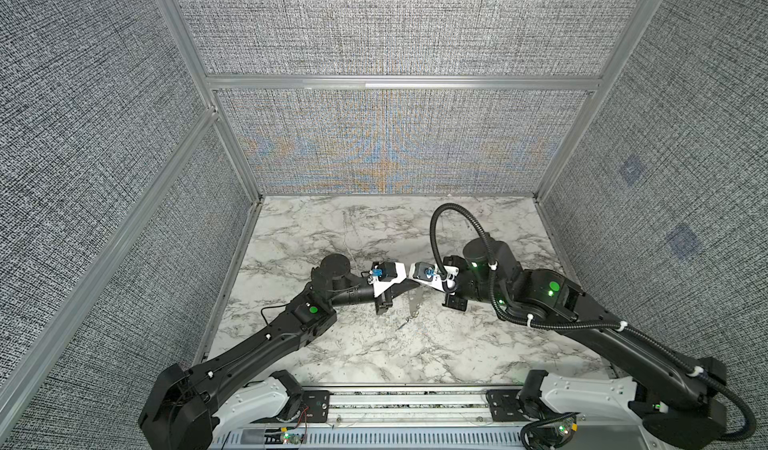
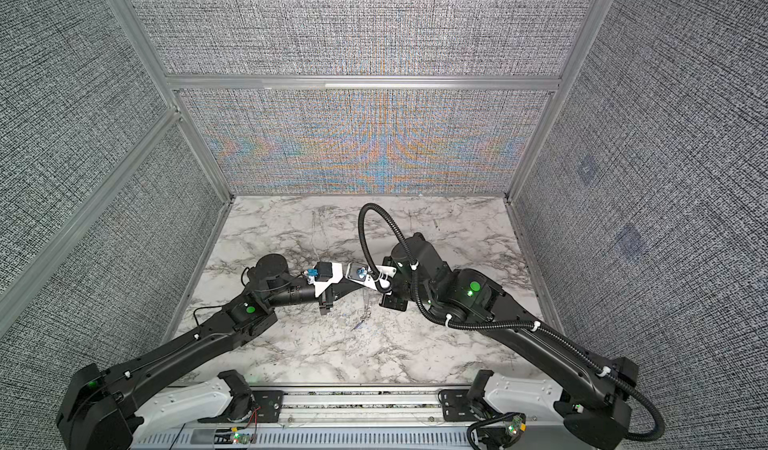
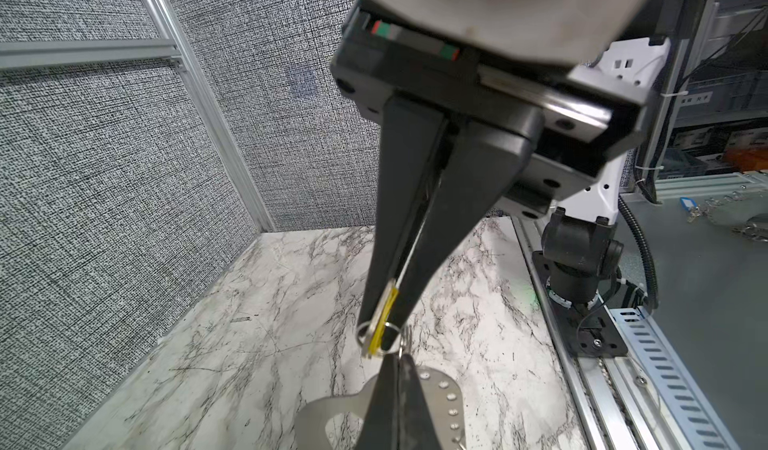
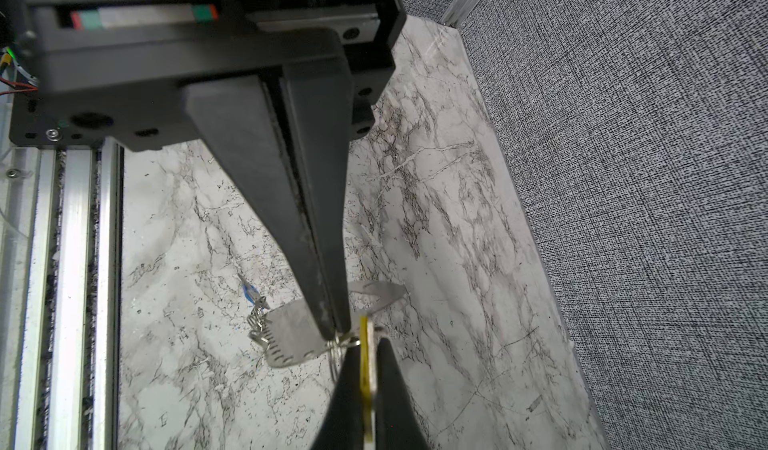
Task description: Remove the keys from the keyring
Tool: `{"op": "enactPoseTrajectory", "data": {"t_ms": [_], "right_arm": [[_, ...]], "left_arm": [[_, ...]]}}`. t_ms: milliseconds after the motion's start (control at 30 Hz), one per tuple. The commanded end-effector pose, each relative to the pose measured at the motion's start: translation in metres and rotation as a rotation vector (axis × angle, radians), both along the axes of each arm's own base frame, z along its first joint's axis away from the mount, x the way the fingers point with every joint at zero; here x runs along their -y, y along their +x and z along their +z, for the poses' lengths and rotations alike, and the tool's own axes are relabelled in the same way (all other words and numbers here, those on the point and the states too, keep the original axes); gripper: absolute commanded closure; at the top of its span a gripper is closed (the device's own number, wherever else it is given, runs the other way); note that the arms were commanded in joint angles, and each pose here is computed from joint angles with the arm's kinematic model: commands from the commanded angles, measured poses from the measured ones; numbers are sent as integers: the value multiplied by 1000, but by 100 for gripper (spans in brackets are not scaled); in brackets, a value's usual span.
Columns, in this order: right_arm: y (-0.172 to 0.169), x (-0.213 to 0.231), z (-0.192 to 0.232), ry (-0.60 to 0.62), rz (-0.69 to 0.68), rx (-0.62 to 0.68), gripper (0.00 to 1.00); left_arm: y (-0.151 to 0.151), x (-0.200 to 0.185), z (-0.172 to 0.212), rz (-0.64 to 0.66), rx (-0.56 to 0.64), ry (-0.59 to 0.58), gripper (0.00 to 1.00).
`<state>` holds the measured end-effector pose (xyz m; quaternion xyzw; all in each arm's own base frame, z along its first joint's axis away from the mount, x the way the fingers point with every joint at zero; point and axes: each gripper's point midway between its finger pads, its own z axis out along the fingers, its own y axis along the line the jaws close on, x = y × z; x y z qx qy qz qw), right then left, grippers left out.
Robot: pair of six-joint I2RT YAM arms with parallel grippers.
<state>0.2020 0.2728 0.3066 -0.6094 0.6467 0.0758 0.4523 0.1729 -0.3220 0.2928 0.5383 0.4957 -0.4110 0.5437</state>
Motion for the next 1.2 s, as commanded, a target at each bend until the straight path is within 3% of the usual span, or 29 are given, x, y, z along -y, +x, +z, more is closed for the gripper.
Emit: {"op": "enactPoseTrajectory", "data": {"t_ms": [0, 1167], "right_arm": [[8, 4, 7, 22, -44, 37, 100], [12, 22, -12, 31, -102, -1, 100]], "left_arm": [[-5, 0, 3, -23, 7, -1, 100], [-13, -2, 12, -54, 8, -15, 100]]}}
